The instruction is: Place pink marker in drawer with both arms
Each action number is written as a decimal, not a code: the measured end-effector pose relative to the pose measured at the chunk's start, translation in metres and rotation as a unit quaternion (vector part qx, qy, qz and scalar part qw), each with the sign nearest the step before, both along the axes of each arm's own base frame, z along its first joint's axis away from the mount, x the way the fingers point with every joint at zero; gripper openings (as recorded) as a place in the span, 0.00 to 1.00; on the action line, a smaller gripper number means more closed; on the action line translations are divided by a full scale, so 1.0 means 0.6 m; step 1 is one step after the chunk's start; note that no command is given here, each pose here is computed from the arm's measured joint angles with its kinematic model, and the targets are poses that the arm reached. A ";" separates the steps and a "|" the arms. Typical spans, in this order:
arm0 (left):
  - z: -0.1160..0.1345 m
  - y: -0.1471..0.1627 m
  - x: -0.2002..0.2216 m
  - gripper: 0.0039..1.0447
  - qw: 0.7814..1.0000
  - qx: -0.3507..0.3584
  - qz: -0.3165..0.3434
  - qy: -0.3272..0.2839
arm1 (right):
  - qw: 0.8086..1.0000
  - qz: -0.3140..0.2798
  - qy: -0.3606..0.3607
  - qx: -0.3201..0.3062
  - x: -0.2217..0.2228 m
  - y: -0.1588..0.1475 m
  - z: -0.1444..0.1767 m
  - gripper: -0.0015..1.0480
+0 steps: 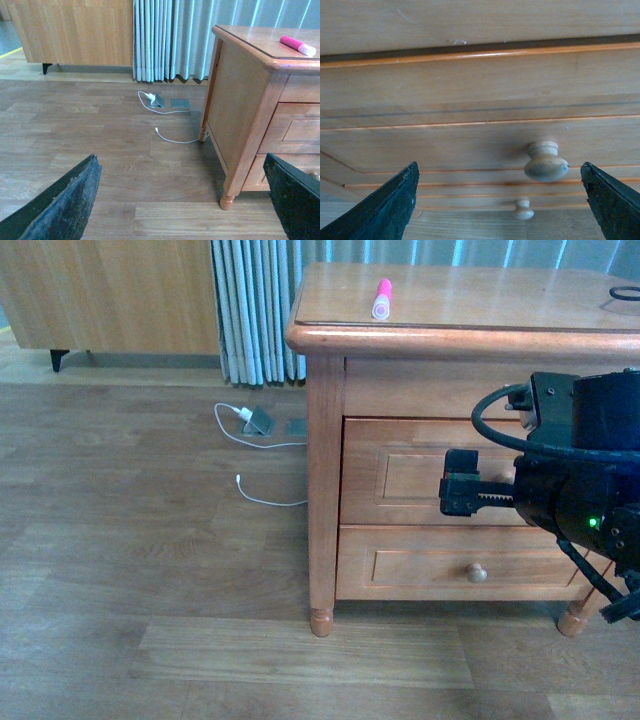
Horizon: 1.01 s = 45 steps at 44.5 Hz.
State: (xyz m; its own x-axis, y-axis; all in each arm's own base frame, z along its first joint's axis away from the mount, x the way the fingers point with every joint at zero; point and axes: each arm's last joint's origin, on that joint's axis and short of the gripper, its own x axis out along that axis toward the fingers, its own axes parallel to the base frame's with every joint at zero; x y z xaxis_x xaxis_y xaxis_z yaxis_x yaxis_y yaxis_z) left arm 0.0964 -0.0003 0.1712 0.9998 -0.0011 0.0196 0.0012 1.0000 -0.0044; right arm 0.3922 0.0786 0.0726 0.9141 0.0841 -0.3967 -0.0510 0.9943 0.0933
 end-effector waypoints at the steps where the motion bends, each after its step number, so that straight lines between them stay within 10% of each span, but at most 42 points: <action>1: 0.000 0.000 0.000 0.94 1.000 0.000 0.000 0.000 | 1.000 -0.001 -0.001 0.002 0.003 0.000 -0.002 0.92; 36: 0.000 0.000 0.000 0.94 1.000 0.000 0.000 0.000 | 1.000 -0.002 -0.005 0.000 0.037 -0.020 -0.030 0.91; 45: 0.000 0.000 0.000 0.94 1.000 0.000 0.000 0.000 | 1.000 -0.008 -0.010 -0.011 0.037 -0.022 -0.029 0.59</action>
State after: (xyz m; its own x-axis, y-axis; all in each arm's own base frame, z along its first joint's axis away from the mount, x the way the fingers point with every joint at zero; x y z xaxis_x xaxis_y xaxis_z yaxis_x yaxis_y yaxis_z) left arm 0.0964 -0.0003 0.1712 0.9998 -0.0011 0.0196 0.0012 1.0000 -0.0044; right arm 0.4145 0.0656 0.0550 0.9232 0.0614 -0.3794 -0.0370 0.9968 0.0712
